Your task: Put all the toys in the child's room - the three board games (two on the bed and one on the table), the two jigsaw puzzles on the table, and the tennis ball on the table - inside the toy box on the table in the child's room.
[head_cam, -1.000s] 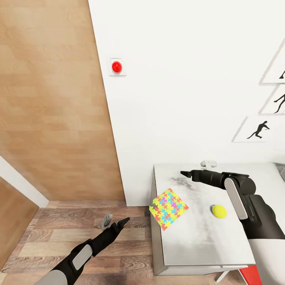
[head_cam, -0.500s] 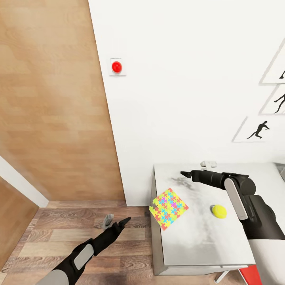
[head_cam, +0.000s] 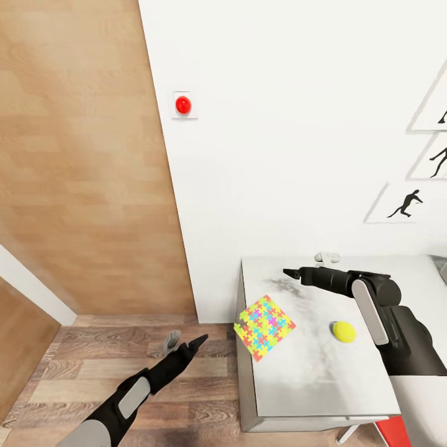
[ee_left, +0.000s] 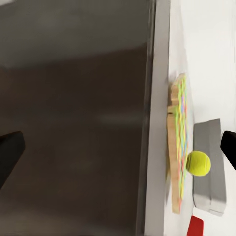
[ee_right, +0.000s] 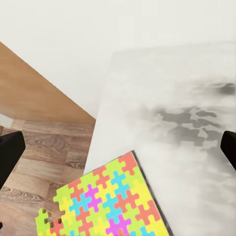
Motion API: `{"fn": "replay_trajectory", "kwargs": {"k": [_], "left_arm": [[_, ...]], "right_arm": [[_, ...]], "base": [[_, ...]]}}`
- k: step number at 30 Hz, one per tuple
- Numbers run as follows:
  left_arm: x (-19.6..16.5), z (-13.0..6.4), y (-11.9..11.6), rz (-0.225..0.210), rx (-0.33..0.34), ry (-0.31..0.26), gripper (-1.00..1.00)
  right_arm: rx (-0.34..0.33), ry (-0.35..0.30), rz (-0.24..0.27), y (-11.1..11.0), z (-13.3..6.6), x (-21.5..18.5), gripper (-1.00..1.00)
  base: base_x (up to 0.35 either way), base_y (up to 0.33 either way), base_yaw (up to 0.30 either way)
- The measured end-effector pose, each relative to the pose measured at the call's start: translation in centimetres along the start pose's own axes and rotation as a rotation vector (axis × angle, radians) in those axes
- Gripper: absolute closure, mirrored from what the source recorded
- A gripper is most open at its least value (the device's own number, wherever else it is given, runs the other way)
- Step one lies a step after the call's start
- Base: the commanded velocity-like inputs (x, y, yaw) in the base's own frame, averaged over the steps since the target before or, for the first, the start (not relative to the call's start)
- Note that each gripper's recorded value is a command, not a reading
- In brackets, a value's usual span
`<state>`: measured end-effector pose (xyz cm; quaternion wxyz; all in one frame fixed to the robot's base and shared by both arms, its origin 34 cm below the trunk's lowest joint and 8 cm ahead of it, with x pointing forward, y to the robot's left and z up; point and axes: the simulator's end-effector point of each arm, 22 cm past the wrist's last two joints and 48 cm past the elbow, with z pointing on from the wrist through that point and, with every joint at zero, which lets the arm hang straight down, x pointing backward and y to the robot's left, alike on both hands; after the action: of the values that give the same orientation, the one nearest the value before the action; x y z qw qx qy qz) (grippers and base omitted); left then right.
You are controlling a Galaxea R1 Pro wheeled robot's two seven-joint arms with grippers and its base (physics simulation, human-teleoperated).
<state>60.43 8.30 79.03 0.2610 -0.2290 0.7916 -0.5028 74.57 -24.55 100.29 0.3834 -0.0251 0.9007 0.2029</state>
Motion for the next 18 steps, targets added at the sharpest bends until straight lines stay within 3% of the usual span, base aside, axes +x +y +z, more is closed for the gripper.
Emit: {"fn": "replay_trajectory", "kwargs": {"k": [7, 18], "left_arm": [[-0.4, 0.3, -0.8, 0.010, 0.018, -0.006, -1.00], [-0.5, 0.7, -1.6, 0.015, 0.034, -0.008, -1.00]], "right_arm": [[0.000, 0.000, 0.000, 0.0, 0.0, 0.0, -1.00], [-0.001, 0.000, 0.001, 0.0, 0.0, 0.0, -1.00]], "base": [[0.000, 0.000, -0.044], [0.000, 0.000, -0.201]]}}
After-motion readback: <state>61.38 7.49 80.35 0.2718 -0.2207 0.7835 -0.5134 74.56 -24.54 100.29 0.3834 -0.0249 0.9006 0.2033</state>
